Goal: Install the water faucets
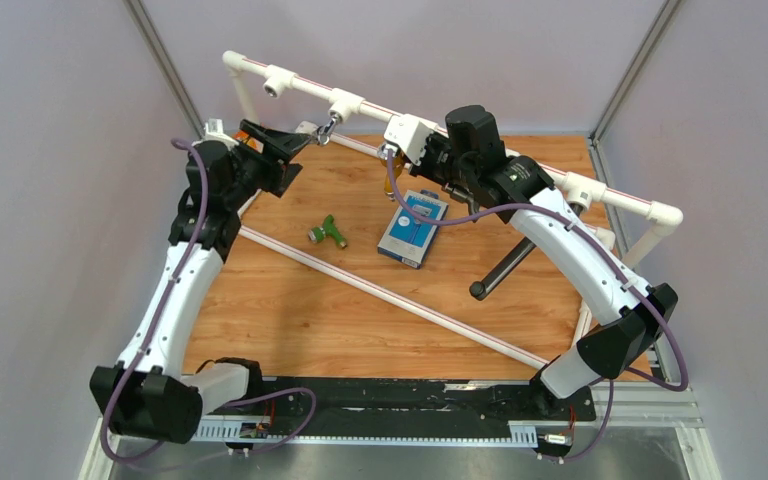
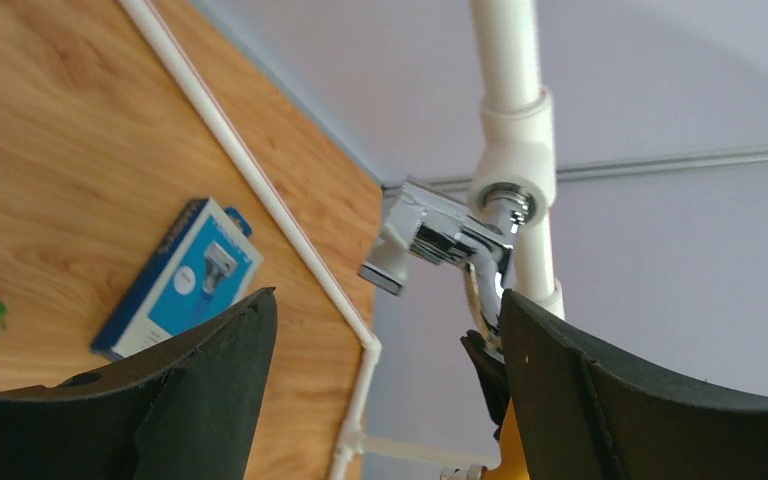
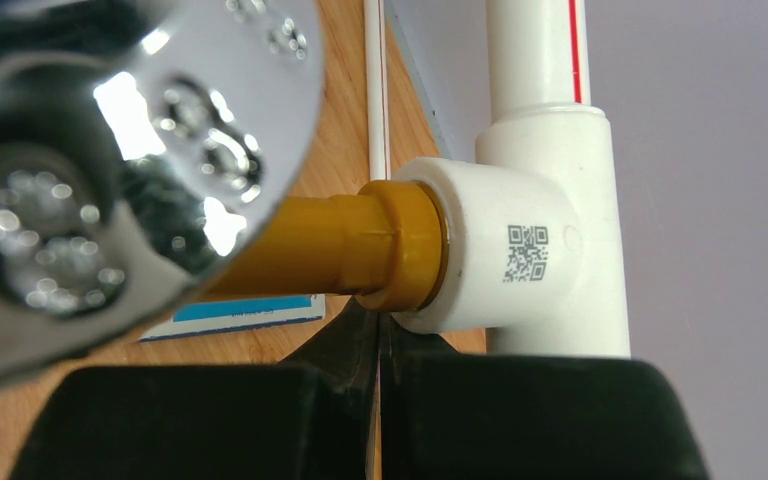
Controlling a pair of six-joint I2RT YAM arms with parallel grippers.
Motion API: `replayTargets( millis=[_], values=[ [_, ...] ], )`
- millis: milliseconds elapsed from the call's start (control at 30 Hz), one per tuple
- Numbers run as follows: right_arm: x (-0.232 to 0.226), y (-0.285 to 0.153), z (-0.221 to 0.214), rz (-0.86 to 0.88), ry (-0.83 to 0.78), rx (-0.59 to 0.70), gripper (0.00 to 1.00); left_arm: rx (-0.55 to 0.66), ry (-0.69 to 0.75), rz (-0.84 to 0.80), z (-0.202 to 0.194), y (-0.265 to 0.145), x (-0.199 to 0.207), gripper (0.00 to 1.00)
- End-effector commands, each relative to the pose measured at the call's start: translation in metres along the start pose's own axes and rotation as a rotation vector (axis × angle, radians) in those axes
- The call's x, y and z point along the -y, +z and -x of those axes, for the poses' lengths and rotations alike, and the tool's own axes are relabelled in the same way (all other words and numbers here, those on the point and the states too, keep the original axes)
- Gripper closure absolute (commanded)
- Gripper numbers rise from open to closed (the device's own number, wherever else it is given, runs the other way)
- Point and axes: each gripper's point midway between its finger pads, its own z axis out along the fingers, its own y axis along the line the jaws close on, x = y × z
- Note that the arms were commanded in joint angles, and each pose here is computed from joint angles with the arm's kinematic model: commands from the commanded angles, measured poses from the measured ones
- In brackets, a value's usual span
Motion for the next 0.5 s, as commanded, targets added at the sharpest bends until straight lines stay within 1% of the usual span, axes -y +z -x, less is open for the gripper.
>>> replayTargets(
  millis=[0, 167, 300, 467],
  values=[
    [-0.057, 0.011, -0.027, 0.191, 0.003, -0.093, 1.0, -0.131, -0.241, -0.111, -0.014, 0.01, 0.03, 0.13],
    [-0.056, 0.011, -0.028, 0.19, 0.002, -0.098, 1.0, -0.129, -0.303, -0.109, -0.014, 0.022, 0.028, 0.12],
    [-0.056, 0.011, -0.028, 0.19, 0.002, -0.1, 1.0, -0.148, -0.35, -0.15, -0.018, 0.032, 0.035, 0.14],
    [-0.057, 0.012, -0.029, 0.191, 0.002, -0.101, 1.0, -0.17, -0.381, -0.182, -0.024, 0.044, 0.047, 0.19]
  ],
)
